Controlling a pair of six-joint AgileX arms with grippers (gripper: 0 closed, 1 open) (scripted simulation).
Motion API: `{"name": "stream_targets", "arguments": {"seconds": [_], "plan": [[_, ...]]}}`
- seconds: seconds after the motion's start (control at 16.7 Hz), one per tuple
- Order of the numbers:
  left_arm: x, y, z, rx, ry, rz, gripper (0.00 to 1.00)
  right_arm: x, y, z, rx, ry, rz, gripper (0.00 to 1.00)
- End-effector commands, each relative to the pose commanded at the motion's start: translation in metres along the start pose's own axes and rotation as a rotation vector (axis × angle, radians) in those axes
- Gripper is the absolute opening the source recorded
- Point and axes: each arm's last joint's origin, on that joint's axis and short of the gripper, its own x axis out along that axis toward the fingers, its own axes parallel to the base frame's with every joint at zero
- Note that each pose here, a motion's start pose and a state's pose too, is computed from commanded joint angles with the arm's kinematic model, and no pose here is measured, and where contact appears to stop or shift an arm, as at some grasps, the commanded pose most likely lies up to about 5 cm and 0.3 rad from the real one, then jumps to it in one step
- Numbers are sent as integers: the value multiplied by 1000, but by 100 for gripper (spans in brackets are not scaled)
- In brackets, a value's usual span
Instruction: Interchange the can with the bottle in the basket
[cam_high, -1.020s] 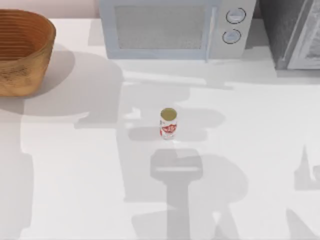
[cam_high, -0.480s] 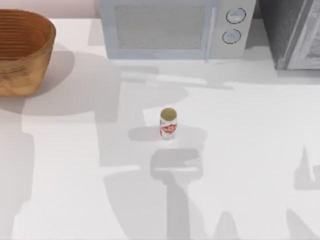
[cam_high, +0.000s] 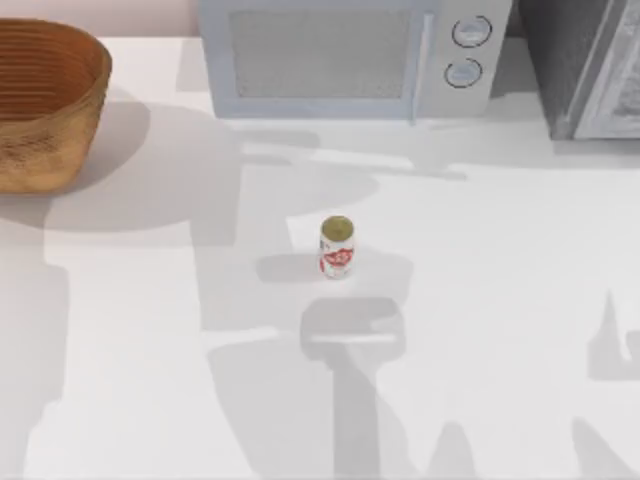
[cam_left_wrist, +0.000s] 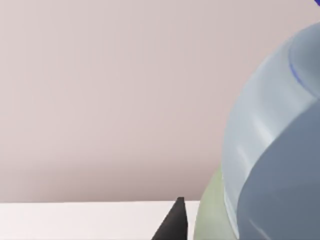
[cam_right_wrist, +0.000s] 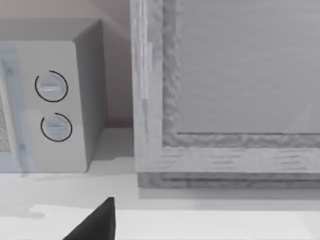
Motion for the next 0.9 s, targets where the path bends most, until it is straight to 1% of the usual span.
{"name": "stream_targets", "arguments": {"seconds": [0.54, 0.6, 0.9], "plan": [[0, 0, 0, 0, 0, 0, 98, 0, 0, 0, 0, 0, 0, 100], [0, 0, 0, 0, 0, 0, 100, 0, 0, 0, 0, 0, 0, 100], [0, 0, 0, 0, 0, 0, 100, 0, 0, 0, 0, 0, 0, 100]]}}
